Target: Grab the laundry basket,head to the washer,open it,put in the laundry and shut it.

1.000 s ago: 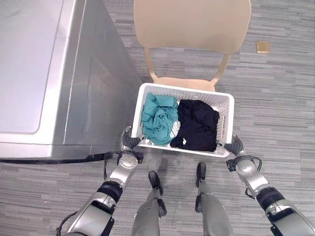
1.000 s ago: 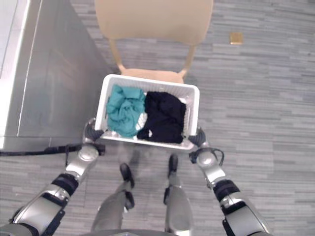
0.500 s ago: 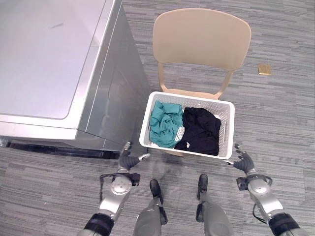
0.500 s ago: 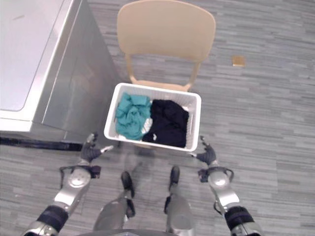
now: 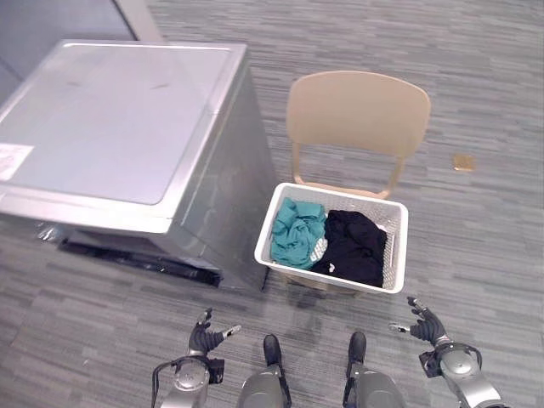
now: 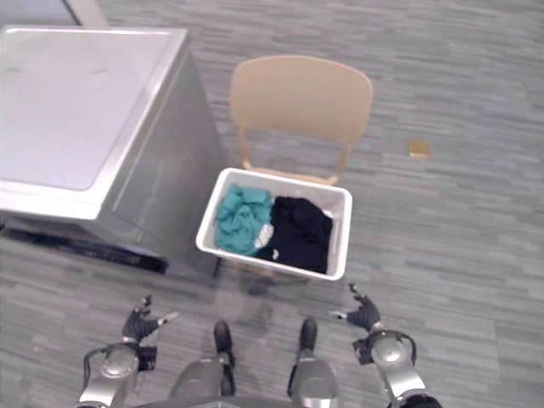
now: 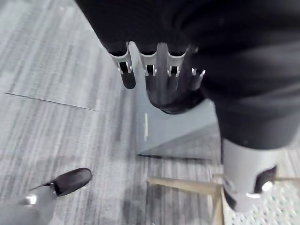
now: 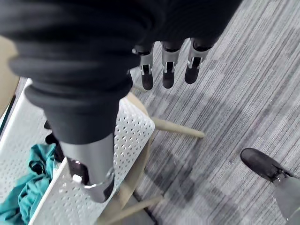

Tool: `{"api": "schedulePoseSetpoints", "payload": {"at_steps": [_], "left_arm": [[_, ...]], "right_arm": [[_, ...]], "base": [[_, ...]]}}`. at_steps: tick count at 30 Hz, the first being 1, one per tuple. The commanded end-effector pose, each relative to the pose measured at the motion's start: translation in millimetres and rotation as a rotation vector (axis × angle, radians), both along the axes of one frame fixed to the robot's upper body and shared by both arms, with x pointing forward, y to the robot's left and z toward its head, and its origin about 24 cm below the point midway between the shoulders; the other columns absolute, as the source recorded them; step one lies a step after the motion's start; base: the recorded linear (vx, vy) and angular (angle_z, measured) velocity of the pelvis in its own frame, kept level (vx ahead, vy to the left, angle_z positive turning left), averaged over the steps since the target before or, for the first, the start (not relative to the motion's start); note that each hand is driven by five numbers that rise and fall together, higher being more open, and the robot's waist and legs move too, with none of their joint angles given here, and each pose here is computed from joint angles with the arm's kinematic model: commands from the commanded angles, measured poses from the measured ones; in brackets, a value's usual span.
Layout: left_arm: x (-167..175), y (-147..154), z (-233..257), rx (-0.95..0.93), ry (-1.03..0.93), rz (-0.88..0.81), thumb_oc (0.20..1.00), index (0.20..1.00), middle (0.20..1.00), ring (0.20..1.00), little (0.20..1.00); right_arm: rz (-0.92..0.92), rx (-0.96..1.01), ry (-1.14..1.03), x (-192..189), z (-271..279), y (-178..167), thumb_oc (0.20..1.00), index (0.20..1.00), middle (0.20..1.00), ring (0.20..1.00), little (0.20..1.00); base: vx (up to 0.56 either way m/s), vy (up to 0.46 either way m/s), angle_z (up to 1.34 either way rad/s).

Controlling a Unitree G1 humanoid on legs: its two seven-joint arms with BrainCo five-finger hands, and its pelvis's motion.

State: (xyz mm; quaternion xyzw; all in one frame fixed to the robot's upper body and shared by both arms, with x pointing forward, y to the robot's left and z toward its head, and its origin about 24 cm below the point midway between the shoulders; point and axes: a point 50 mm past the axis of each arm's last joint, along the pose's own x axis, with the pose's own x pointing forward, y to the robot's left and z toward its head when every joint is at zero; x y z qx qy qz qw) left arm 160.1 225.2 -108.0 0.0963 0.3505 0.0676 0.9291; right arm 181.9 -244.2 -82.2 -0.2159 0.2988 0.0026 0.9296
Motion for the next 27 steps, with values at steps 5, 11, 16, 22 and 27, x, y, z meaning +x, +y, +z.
{"api": "schedulePoseSetpoints", "payload": {"at_steps": [5,11,16,22,27], "left_arm": [[10,17,9,0.071,-0.047,0.029,1.0,1.0,1.0,1.0,1.0],[17,4,6,0.037,-0.049,0.035,1.0,1.0,1.0,1.0,1.0],[24,2,9,0.041,-0.069,0.013,1.0,1.0,1.0,1.0,1.0],[28,16,12,0.129,-0.053,-0.018,1.0,1.0,1.0,1.0,1.0],[17,15,3,0.13,-0.001,-0.017,1.0,1.0,1.0,1.0,1.0]], "right_arm": [[0.058,0.004,-0.056,19,7,15,1.0,1.0,1.0,1.0,1.0],[-0.014,0.014,0.002,4,-5,11,1.0,1.0,1.0,1.0,1.0],[-0.023,0.044,-0.005,6,-6,19,1.0,1.0,1.0,1.0,1.0],[0.146,0.082,-0.101,35,11,58,1.0,1.0,1.0,1.0,1.0],[0.262,0.121,-0.235,58,38,84,1.0,1.0,1.0,1.0,1.0]], "base": [[0.01,0.124,0.59],[0.04,0.302,0.7],[0.09,0.417,0.68],[0.07,0.322,0.49],[0.06,0.045,0.45]]}}
